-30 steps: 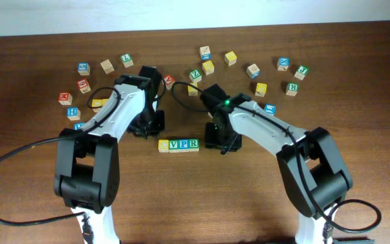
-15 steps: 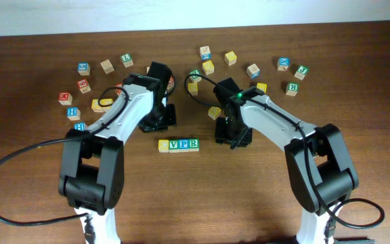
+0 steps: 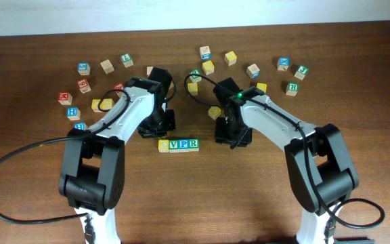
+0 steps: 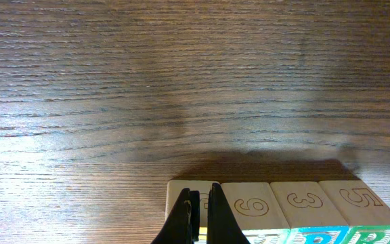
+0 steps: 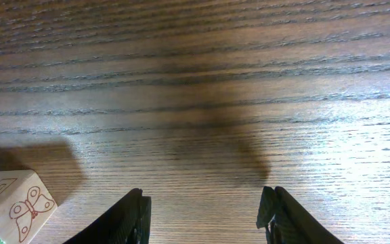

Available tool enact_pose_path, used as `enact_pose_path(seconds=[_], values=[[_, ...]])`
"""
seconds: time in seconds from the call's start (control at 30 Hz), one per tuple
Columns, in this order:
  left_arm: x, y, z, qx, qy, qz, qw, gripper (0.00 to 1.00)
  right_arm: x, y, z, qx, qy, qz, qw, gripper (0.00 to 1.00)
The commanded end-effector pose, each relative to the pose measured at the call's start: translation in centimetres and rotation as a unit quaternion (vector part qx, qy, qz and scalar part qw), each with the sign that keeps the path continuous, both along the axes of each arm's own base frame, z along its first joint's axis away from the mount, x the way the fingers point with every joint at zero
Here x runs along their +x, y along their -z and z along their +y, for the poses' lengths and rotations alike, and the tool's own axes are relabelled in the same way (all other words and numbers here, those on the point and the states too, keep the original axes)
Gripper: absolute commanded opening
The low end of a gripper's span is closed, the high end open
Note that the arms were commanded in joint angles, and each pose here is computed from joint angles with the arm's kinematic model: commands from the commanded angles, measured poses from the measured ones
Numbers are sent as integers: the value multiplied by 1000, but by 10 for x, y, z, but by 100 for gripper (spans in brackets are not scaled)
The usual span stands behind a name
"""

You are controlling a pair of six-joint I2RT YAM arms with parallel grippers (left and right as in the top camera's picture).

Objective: Spell out CVPR

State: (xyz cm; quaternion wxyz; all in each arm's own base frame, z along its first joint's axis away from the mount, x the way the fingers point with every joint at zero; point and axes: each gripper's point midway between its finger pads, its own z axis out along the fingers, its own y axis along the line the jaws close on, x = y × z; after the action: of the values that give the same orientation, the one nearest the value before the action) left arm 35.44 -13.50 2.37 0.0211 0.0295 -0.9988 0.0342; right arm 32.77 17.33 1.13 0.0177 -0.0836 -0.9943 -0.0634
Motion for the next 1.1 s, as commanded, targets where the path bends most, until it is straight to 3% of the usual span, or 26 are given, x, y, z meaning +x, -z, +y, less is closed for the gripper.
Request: enact_pose_path(seconds=[0.0, 0.83, 0.97, 1.07], values=[[-6, 5, -1, -1, -4, 13, 1000, 0, 5, -2, 2, -2, -5, -8, 1000, 46], [-10, 5, 1, 2, -4, 20, 1000, 0, 5, -2, 2, -1, -5, -9, 1000, 46], [8, 0, 28, 35, -27, -3, 999, 0, 5, -2, 2, -2, -5, -8, 1000, 46], [-5, -2, 63, 46, -68, 39, 996, 0, 3, 0, 1, -3, -5, -6, 1000, 46]])
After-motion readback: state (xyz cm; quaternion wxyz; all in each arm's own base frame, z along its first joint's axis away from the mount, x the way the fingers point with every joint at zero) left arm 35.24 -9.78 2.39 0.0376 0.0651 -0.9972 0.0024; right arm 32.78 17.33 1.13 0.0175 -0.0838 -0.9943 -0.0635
